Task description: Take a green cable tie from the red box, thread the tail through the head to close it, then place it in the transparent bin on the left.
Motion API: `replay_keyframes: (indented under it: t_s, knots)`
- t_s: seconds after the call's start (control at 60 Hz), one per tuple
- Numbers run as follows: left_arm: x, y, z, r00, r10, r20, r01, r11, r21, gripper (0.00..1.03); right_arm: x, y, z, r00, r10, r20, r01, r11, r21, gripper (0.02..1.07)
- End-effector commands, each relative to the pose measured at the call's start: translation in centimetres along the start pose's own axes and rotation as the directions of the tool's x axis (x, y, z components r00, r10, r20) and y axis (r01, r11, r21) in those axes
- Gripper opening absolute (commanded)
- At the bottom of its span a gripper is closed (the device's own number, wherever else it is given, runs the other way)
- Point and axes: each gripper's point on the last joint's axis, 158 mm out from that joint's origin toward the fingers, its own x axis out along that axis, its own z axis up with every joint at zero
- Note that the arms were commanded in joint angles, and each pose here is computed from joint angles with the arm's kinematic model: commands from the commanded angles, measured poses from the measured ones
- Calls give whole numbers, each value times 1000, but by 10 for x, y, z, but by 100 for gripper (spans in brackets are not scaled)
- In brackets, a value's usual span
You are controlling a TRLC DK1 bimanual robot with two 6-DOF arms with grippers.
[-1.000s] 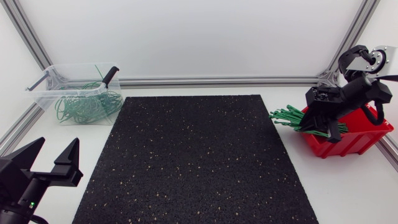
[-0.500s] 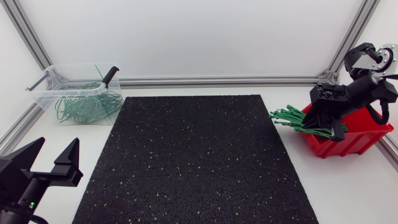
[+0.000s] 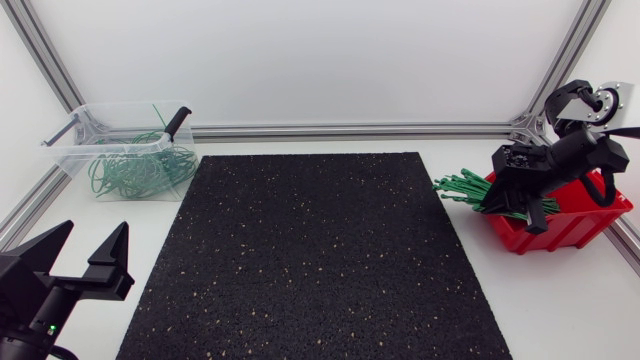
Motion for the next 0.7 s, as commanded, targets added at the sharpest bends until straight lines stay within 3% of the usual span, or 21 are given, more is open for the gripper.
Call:
replay_keyframes:
  t_s: [0.0,0.683]
  knots:
    - [2,-1,-22,999,0,-47,-1,1000,-16,100,11,10,-2,999,45,-1,-45,999,-19,22]
    - [2,-3,-22,999,-7,-46,7,1000,-16,100,-4,2,6,1000,8,4,-8,1000,-20,11]
